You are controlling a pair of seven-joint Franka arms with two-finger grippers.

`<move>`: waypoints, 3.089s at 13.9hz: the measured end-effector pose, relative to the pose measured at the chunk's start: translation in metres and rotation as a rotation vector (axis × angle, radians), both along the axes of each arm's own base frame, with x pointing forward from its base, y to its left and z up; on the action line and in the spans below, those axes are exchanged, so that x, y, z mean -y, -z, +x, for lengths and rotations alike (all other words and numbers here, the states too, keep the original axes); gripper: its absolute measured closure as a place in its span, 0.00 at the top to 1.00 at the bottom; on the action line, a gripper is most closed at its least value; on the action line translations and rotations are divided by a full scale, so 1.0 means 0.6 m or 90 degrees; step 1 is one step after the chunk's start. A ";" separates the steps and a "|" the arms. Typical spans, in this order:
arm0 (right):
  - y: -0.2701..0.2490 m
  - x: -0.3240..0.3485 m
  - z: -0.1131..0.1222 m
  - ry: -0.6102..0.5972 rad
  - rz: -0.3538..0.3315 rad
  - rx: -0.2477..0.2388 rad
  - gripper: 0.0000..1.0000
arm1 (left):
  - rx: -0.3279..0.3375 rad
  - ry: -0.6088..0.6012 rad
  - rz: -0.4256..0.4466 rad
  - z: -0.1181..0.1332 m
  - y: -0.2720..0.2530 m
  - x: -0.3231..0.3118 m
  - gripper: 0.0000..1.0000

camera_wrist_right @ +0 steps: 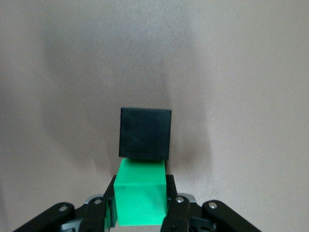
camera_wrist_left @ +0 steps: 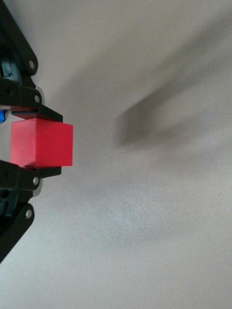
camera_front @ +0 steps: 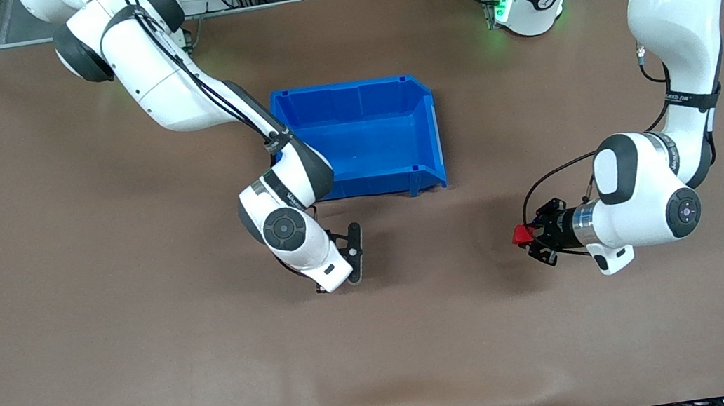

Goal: Attach green and red cubes to black cube
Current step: 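Open the right gripper beside the black cube and withdraw it, then carry the red cube against the black cube's free side with the left gripper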

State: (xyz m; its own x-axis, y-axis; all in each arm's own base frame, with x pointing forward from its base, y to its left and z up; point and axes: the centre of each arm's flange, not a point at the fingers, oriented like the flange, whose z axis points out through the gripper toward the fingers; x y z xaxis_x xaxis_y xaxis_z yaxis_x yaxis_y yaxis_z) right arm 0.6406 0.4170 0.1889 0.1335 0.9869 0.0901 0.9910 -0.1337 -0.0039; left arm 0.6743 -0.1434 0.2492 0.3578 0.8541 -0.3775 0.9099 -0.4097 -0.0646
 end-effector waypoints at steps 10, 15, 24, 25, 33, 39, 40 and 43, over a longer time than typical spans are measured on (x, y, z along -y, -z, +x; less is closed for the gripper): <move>0.003 -0.004 0.008 0.003 0.019 0.034 1.00 | 0.005 -0.004 0.000 0.002 -0.001 0.000 0.40; -0.015 -0.004 0.011 0.004 0.022 0.041 1.00 | -0.007 -0.027 0.007 -0.003 -0.002 0.024 0.40; -0.138 0.097 0.048 0.269 -0.009 -0.017 1.00 | -0.027 -0.070 -0.014 -0.012 -0.011 0.089 0.40; -0.157 0.137 0.069 0.320 -0.005 -0.014 1.00 | -0.026 -0.079 -0.012 -0.012 -0.016 0.105 0.40; -0.383 0.564 0.152 0.564 0.008 0.000 1.00 | -0.011 -0.146 -0.010 -0.002 -0.003 0.189 0.40; -0.502 0.723 0.050 0.649 -0.001 -0.014 1.00 | -0.001 -0.208 -0.015 0.001 0.001 0.258 0.40; -0.529 0.742 0.024 0.660 -0.005 -0.021 1.00 | -0.001 -0.218 -0.016 -0.002 0.003 0.271 0.40; -0.615 0.786 -0.047 0.698 -0.007 -0.029 1.00 | -0.001 -0.250 -0.020 -0.015 0.006 0.323 0.40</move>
